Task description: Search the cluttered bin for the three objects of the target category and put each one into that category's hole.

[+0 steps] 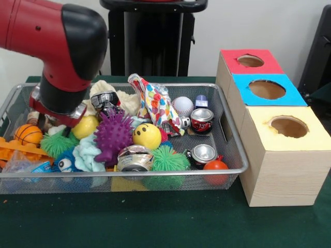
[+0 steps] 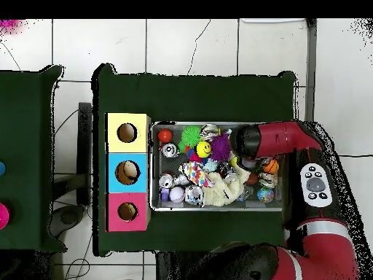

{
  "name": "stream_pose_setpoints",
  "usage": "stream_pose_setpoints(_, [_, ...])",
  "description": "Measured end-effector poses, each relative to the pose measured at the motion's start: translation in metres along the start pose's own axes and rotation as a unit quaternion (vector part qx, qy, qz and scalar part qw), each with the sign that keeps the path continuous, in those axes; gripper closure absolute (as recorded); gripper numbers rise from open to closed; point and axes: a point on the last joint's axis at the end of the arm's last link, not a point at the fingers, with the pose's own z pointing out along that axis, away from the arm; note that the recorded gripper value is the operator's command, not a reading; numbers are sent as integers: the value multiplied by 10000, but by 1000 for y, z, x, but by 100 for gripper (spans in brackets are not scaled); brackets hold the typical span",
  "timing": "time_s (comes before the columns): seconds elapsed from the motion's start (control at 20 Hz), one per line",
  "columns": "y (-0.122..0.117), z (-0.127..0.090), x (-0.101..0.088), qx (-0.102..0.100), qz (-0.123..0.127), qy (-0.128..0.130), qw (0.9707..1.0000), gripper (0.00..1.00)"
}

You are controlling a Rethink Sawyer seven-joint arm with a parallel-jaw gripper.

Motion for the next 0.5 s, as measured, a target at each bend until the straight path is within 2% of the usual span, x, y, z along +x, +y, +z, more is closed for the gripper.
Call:
stream_pose_setpoints(0.15, [-10, 15, 4, 41, 144, -161, 9998, 0])
stream_pose_setpoints(0.2, [-16, 22, 6, 69, 227, -287, 9993, 0])
stream_pose_setpoints(0.5, [-29, 28, 8, 146, 447, -594, 9971, 0])
